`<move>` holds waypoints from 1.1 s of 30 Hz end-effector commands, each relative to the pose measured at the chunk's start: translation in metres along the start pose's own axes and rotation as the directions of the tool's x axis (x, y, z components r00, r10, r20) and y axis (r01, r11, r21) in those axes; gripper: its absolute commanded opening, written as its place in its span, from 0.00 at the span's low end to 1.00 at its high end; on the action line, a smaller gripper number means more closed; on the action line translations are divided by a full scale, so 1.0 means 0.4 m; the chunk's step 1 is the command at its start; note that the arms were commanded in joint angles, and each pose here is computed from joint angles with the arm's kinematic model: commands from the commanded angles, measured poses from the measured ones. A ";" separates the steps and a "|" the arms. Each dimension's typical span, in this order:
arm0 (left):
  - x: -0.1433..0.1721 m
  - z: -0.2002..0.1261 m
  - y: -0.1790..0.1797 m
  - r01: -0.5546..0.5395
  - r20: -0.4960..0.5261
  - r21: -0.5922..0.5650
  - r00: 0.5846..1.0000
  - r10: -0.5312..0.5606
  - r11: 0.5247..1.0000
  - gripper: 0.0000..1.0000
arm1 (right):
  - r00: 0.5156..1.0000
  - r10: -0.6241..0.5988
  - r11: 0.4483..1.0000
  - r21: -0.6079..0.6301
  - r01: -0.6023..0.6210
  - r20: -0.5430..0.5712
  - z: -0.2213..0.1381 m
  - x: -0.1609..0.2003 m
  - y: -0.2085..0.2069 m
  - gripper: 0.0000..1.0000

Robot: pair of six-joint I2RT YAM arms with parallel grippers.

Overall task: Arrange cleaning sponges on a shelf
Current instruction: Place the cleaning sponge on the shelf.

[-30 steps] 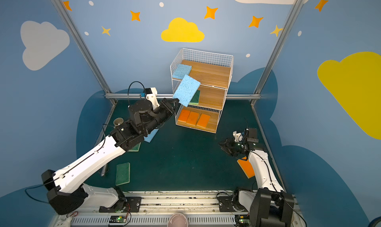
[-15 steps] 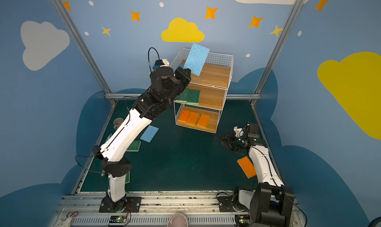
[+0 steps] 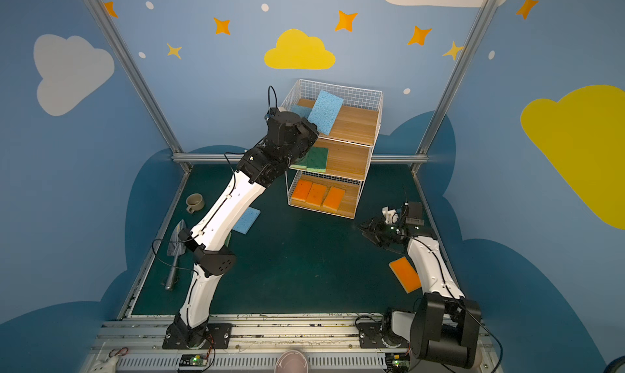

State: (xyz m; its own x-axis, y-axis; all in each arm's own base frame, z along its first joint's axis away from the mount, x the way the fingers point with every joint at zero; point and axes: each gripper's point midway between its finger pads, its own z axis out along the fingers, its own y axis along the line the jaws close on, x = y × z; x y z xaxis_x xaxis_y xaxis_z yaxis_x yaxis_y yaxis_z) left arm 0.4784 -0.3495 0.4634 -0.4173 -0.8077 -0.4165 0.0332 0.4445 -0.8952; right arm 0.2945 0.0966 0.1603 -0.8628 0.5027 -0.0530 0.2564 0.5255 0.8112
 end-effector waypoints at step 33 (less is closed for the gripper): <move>0.000 0.034 0.028 0.081 0.025 -0.018 0.996 -0.081 0.997 0.44 | 1.000 -0.006 1.000 0.001 0.006 -0.006 0.004 0.001 -0.008 0.42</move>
State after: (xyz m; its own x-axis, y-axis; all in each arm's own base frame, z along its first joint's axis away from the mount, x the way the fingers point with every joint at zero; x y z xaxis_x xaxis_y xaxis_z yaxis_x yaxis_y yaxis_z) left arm 0.4939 -0.3548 0.4528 -0.4067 -0.8545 -0.3231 -0.0030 0.3549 -0.9349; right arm 0.2956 0.0963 0.1598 -0.8630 0.5020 -0.0570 0.2529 0.5270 0.8114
